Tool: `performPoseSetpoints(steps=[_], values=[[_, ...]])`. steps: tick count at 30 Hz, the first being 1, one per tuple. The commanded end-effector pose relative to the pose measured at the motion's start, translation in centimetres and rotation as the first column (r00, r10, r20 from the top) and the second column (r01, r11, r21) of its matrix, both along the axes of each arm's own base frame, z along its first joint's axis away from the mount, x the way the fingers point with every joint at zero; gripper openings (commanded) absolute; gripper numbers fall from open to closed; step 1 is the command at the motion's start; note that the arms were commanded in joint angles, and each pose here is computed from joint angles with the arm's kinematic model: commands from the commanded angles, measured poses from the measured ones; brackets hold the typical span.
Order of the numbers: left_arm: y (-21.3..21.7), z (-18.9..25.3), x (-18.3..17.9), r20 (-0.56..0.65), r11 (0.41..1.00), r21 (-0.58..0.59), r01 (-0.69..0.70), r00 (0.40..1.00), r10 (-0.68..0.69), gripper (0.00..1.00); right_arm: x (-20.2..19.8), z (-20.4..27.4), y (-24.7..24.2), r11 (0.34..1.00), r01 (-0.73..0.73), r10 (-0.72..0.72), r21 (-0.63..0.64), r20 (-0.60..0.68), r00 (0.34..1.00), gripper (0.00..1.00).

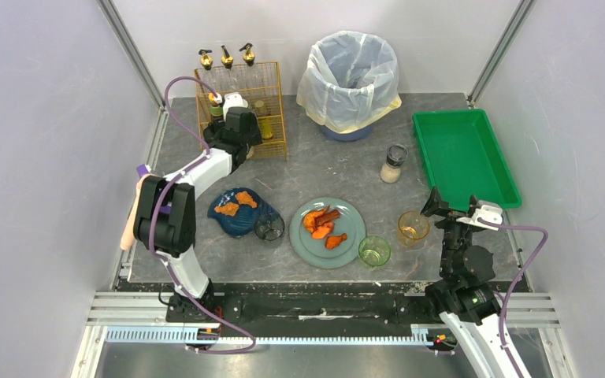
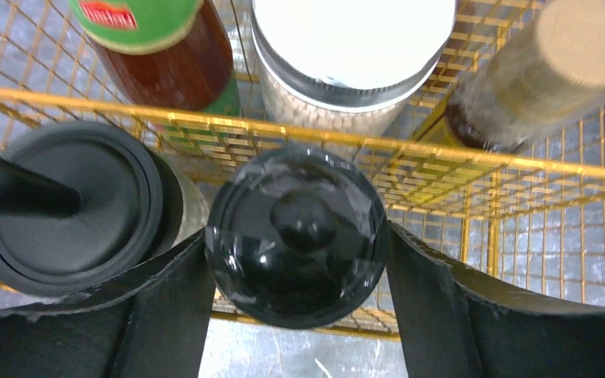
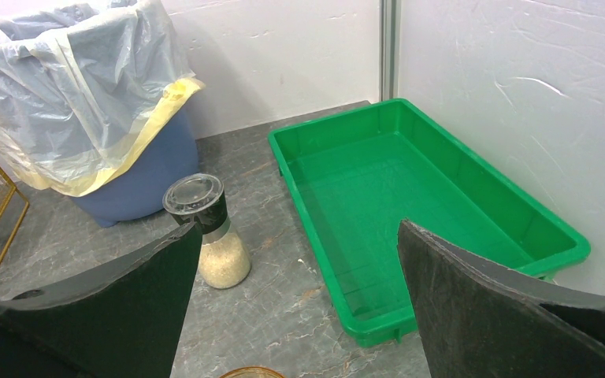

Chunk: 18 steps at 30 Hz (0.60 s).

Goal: Clear the kitchen counter

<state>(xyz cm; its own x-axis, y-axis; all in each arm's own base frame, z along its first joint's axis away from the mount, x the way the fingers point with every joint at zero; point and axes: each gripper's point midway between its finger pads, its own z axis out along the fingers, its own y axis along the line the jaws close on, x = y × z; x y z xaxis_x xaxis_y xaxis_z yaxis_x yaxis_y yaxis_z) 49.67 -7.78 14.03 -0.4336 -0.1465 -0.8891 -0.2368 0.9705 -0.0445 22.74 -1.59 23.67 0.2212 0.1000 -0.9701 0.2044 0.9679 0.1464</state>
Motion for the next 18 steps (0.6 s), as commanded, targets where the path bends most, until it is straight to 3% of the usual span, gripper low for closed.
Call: performPoseSetpoints(steps=[1,18], values=[[-1.2,0.9,-1.3,-0.034,0.996,-0.086,0.011,0.999,-0.013,0.82,-2.7,4.4,-1.1,0.997,-0.009,-0.007,0.081,0.194,0.981,0.98],[-7.2,6.5,-7.3,0.07,0.959,-0.222,0.178,0.984,-0.166,0.84,-2.8,4.5,-0.9,0.996,-0.02,0.002,0.086,0.196,0.981,0.98]])
